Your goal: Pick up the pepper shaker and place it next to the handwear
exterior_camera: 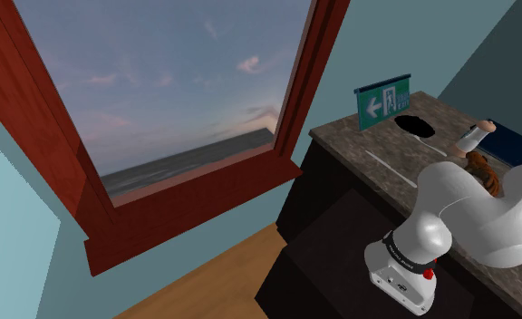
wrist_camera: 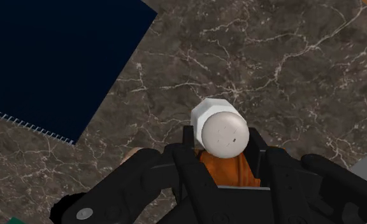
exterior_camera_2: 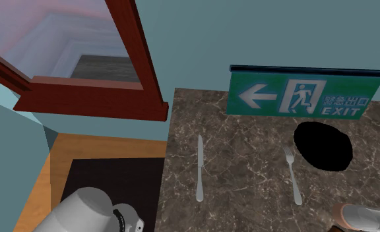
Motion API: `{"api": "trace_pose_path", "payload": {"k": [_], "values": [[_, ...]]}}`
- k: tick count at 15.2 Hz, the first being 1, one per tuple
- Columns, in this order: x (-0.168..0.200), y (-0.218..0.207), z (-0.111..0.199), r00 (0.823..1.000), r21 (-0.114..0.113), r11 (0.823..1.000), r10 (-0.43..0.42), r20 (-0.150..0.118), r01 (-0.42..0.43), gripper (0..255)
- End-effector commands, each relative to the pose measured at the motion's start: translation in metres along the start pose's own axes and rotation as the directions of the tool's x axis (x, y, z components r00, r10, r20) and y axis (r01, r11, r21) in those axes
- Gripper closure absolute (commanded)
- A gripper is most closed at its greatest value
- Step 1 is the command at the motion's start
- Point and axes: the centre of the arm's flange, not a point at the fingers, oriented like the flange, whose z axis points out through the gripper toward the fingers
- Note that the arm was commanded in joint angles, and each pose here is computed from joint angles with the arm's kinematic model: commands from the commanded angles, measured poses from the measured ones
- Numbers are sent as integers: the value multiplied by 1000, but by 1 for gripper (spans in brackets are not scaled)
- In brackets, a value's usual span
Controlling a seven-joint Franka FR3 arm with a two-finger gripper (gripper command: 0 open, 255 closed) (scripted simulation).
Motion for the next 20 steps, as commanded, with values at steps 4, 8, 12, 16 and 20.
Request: {"api": "trace_pose_path", "payload": {"k": [4, 8, 12, 16, 20], "values": [[-6, -2, 26, 1000, 0, 1000, -1, 2, 1, 255], [-7, -4, 47, 1000, 0, 1000, -1, 2, 1, 255], [-7, -6, 68, 1000, 0, 1000, -1, 2, 1, 255], [-8, -9, 89, 1000, 0, 1000, -1, 2, 1, 255], [-8, -11, 110, 1000, 0, 1000, -1, 2, 1, 255]]}}
